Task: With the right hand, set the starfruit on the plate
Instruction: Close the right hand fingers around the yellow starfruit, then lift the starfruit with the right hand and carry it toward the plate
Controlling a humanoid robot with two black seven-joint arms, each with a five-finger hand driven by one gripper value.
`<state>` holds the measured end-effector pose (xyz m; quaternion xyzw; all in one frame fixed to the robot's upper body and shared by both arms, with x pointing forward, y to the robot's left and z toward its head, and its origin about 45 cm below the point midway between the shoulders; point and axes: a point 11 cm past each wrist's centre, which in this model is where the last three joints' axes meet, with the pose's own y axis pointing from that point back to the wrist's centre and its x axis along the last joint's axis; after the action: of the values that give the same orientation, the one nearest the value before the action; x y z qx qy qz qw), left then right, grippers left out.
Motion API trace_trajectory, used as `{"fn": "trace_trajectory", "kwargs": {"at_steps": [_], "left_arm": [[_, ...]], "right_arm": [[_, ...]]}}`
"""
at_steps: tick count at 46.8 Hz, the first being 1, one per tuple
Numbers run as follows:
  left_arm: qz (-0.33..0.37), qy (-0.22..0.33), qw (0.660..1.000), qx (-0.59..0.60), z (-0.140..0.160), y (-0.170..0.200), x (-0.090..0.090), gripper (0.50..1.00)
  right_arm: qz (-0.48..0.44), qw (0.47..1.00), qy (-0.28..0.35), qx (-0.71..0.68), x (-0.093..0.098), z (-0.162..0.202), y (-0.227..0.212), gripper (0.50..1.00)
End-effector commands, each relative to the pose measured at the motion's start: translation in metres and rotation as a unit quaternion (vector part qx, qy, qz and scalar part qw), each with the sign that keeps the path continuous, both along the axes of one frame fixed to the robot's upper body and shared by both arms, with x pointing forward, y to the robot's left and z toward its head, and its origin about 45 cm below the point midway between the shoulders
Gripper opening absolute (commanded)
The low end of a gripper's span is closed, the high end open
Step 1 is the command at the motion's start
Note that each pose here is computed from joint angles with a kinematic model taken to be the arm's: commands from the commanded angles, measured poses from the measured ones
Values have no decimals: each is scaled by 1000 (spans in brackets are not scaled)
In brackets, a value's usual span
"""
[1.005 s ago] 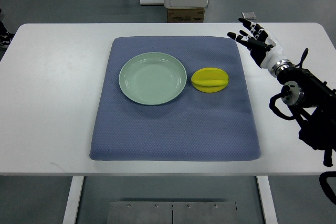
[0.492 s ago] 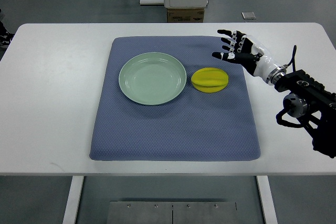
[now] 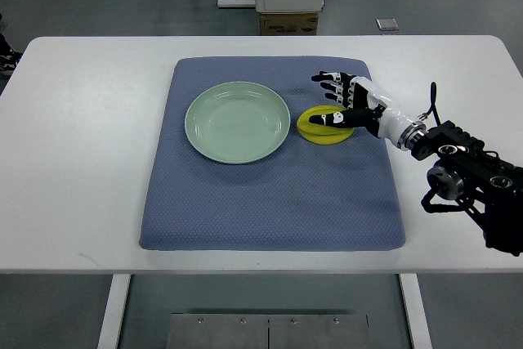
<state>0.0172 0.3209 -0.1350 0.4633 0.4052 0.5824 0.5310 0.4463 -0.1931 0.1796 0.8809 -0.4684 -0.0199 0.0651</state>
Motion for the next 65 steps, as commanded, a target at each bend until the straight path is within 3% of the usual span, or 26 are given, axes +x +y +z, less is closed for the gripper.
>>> {"fn": "trace_trajectory", "kwargs": {"at_steps": [1, 42, 47, 54, 65], "left_arm": [[0, 0, 1000, 0, 0, 0, 0, 1000], [1, 0, 1000, 0, 0, 0, 0, 1000], [0, 0, 1000, 0, 0, 0, 0, 1000], [0, 0, 1000, -1, 0, 0, 0, 1000], [0, 0, 1000, -1, 0, 0, 0, 1000]], "right_arm": [[-7, 1000, -3, -3, 1, 0, -1, 998], [-4, 997, -32, -69, -9, -26, 2, 991], [-5, 997, -31, -69, -9, -28, 4, 962], [-7, 997, -34, -69, -9, -29, 3, 837], [-4, 997, -32, -74, -10, -31, 2, 500]]}}
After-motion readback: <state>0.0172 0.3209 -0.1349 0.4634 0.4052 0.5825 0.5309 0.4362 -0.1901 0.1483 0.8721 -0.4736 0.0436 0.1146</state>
